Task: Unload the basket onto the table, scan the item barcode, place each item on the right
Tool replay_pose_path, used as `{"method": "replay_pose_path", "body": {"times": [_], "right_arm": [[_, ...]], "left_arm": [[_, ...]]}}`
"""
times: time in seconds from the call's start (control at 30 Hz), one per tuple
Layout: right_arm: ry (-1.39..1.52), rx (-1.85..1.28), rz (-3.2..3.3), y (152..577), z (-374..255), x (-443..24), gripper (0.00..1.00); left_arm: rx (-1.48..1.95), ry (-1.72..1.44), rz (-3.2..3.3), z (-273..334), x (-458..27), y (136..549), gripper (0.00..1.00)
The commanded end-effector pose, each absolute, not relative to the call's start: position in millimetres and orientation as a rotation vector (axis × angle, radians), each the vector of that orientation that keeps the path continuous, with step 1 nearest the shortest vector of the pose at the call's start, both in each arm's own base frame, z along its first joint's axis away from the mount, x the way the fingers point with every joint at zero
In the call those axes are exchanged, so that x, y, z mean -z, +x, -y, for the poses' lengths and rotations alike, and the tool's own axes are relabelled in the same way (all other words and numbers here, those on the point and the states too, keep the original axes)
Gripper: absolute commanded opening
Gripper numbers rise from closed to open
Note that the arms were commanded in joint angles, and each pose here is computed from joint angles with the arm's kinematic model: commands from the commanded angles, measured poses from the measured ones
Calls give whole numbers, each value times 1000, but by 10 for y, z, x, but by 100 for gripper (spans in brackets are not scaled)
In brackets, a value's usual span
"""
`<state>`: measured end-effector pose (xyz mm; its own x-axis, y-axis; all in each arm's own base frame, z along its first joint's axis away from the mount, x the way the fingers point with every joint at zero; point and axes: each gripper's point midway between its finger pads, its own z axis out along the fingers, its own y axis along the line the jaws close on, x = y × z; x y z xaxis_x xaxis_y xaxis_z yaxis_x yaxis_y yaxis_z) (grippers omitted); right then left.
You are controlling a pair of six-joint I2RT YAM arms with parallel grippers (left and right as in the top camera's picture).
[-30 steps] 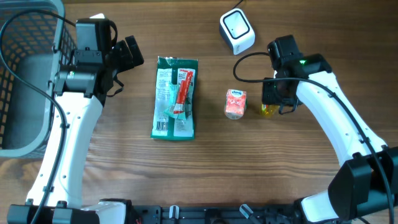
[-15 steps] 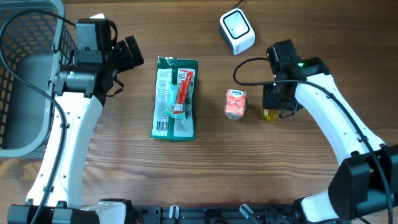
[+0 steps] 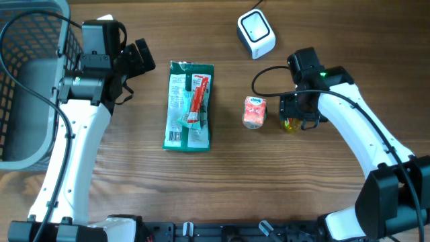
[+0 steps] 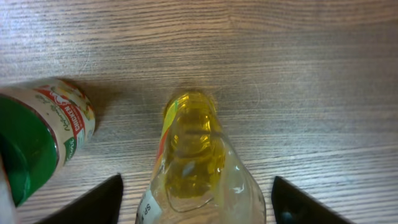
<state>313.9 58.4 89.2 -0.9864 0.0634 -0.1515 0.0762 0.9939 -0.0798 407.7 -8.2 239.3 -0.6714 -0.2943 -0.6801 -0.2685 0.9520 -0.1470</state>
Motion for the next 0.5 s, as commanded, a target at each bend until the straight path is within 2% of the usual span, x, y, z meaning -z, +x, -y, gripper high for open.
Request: {"method": "replay_pose_path", "body": {"times": [0.0,0.13,0.27,0.47], "right_arm": [[116,119,-2972,3143,-580,-924,86],[118,118,-2971,3144,-580,-924,100],[117,109,-2950,3203,-593,-983,100],[120,70,-2866,3427,-652,-1590,100]], "left_arm": [[25,-374,-2324,53,-2460,4093,100],[25,-374,-2324,53,-2460,4093,100],[25,-374,-2324,53,-2460,4093,100],[25,-374,-2324,53,-2460,4093,100]]}}
